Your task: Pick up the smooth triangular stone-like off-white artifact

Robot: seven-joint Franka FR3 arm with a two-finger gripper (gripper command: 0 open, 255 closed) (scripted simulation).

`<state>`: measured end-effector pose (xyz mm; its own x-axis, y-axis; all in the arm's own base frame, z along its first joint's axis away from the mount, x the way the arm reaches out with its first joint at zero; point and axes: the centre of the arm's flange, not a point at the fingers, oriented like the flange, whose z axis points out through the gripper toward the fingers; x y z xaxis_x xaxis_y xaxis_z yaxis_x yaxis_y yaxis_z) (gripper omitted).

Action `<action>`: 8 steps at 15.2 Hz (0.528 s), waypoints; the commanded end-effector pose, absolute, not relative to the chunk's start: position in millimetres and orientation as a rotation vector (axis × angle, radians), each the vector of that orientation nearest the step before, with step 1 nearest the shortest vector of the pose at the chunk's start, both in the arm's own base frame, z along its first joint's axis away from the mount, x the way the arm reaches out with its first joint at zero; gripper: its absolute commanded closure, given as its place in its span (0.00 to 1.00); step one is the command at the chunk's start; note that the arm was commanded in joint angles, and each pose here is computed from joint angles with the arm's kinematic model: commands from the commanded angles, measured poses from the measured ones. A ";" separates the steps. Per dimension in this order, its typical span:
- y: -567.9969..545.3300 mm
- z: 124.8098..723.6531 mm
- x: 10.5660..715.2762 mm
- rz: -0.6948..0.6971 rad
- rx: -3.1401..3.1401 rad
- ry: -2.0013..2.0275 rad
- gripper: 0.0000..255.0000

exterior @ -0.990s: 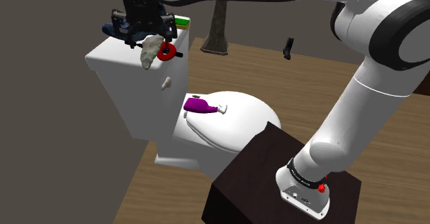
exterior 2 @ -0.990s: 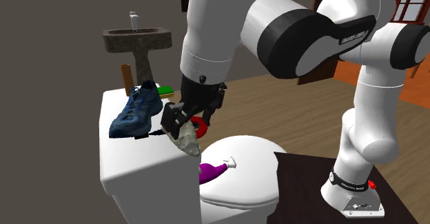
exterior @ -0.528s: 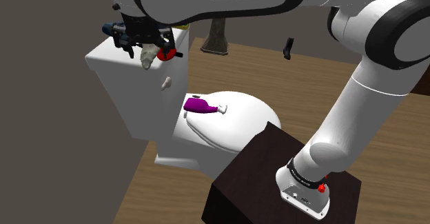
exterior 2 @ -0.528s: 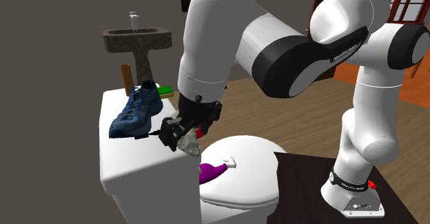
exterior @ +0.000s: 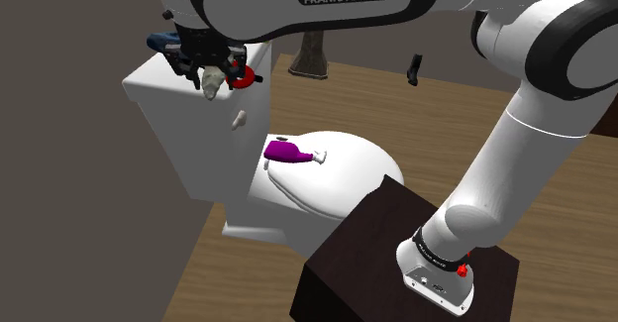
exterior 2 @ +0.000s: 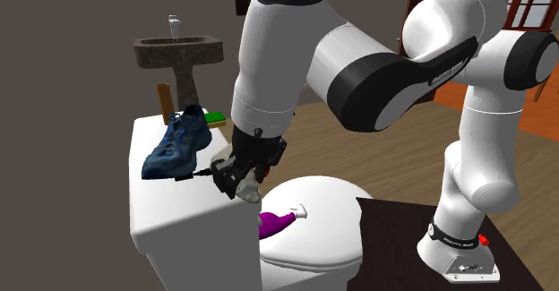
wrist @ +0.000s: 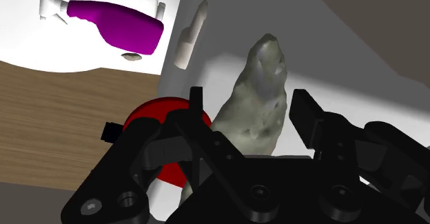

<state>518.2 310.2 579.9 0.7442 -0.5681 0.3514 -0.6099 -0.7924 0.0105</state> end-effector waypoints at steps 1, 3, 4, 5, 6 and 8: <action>309.8 578.8 518.5 0.503 2.815 -0.956 1.00; 309.8 579.2 518.8 0.503 2.815 -0.956 1.00; 309.8 578.8 517.9 0.503 2.815 -0.956 1.00; 309.7 584.1 517.8 0.503 2.815 -0.956 1.00; 309.8 589.4 517.9 0.503 2.815 -0.956 1.00; 309.8 599.9 517.9 0.503 2.815 -0.956 1.00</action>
